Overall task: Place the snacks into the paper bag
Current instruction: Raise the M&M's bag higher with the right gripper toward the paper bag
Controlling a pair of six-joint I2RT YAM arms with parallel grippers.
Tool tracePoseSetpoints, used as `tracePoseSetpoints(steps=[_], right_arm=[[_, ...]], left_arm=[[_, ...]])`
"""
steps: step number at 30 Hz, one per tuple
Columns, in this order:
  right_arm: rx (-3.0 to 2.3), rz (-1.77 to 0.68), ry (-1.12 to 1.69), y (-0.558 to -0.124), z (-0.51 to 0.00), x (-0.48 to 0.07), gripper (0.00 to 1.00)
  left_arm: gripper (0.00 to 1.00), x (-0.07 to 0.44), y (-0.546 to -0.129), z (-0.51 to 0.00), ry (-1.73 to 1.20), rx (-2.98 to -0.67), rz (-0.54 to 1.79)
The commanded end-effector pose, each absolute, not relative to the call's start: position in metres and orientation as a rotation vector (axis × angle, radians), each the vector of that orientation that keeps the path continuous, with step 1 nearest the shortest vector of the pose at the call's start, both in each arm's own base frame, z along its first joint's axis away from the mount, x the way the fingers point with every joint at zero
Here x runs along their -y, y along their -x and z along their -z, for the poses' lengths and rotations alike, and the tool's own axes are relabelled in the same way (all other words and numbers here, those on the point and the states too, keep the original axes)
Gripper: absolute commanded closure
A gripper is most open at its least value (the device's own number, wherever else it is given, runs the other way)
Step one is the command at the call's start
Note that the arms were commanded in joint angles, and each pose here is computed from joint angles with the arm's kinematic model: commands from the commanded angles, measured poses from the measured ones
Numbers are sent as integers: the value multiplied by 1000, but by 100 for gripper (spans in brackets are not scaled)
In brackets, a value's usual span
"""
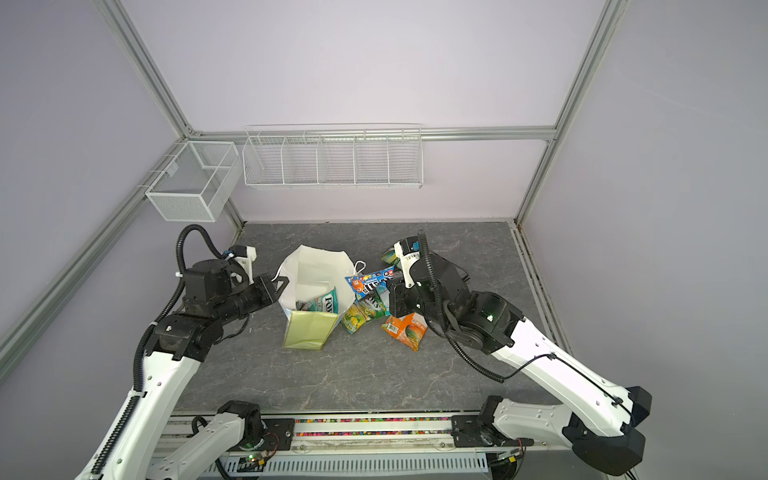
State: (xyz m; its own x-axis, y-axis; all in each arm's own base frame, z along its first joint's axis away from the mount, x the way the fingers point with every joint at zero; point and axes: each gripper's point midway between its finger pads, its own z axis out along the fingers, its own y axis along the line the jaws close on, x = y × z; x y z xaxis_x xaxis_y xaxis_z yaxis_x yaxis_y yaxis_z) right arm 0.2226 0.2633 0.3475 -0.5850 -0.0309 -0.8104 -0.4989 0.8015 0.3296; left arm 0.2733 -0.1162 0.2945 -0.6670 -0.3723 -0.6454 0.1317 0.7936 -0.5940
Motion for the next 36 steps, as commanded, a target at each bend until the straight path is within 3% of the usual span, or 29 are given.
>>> tracePoseSetpoints(steps=[1,36], right_arm=[[-2070,-672,406,-220,-363,-259,93],[-2000,-596,499,-224,-399,-282,93]], left_arm=[[100,119,-273,-304,164,-2121,817],[100,119,-272,-303,165,-2119,825]])
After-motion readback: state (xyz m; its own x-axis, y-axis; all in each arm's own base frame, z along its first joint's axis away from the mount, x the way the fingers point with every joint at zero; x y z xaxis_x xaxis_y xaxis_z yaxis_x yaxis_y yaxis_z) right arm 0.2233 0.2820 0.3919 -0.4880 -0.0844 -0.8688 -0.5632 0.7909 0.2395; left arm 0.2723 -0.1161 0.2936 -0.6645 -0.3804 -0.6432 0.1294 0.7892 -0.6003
